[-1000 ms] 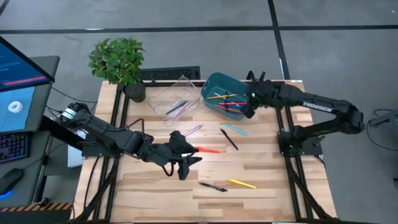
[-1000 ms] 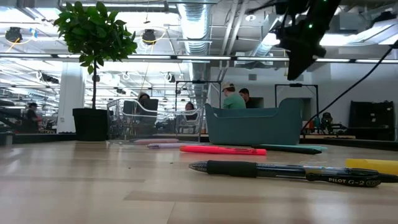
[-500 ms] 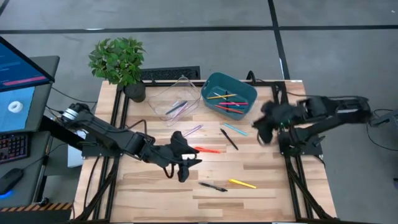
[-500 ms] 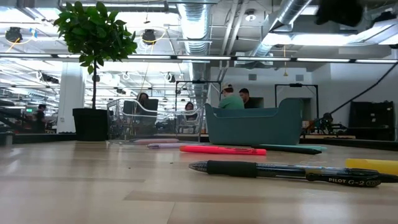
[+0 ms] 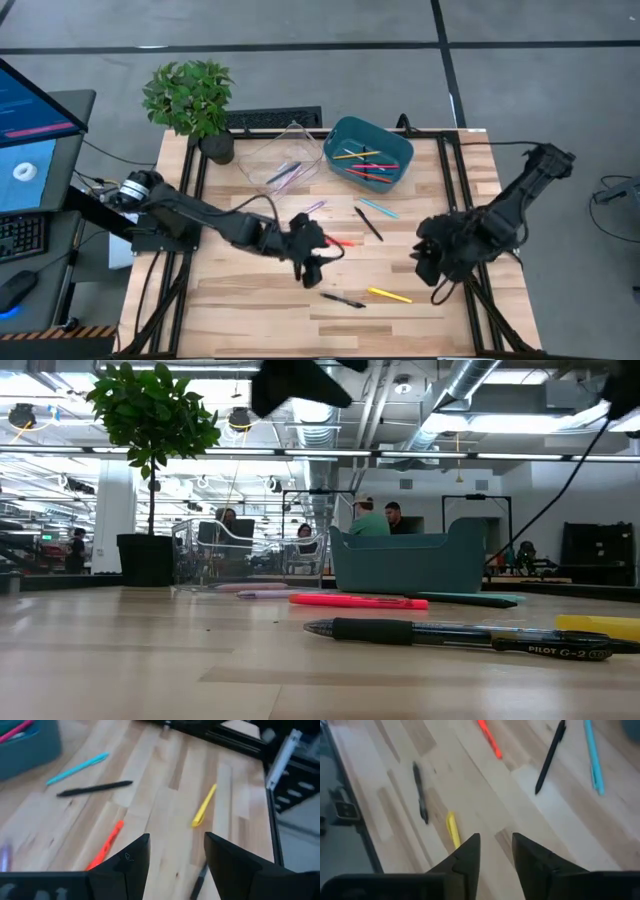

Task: Sort pens & pencils
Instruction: Put the orange pen into the transparent bin

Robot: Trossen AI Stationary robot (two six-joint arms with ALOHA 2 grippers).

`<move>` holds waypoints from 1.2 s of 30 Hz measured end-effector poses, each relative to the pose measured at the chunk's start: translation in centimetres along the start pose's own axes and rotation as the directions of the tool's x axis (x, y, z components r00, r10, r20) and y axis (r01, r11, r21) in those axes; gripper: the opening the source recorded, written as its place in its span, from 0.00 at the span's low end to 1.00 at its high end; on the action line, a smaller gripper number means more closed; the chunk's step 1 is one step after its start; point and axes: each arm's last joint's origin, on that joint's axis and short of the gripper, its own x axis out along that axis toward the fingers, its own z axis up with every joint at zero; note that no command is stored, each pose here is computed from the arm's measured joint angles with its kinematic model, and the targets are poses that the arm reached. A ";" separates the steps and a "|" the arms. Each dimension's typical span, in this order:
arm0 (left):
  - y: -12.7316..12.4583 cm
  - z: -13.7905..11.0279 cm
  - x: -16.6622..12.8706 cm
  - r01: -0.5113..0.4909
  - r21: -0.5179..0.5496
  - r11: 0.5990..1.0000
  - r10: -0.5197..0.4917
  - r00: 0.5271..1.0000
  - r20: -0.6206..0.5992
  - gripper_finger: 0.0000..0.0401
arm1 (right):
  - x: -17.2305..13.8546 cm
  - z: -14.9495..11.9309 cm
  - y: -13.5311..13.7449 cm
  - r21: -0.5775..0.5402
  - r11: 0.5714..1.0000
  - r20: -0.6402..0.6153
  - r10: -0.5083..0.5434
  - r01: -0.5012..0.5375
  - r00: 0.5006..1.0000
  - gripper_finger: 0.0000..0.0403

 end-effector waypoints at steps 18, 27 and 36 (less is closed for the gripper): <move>6.1 -2.6 9.2 -0.024 0.288 0.957 0.095 0.968 -0.233 0.63 | 2.3 -3.3 2.7 0.014 0.997 -0.072 -0.070 0.071 0.995 0.54; 7.4 -6.4 13.6 -0.038 0.330 0.943 0.154 0.931 -0.332 0.59 | 2.0 -4.2 3.1 0.057 0.997 -0.078 -0.043 0.047 0.996 0.51; 8.1 -7.5 14.2 -0.083 0.224 0.971 0.171 0.895 -0.411 0.30 | 1.9 -4.4 3.2 0.076 0.997 -0.076 -0.029 0.035 0.997 0.48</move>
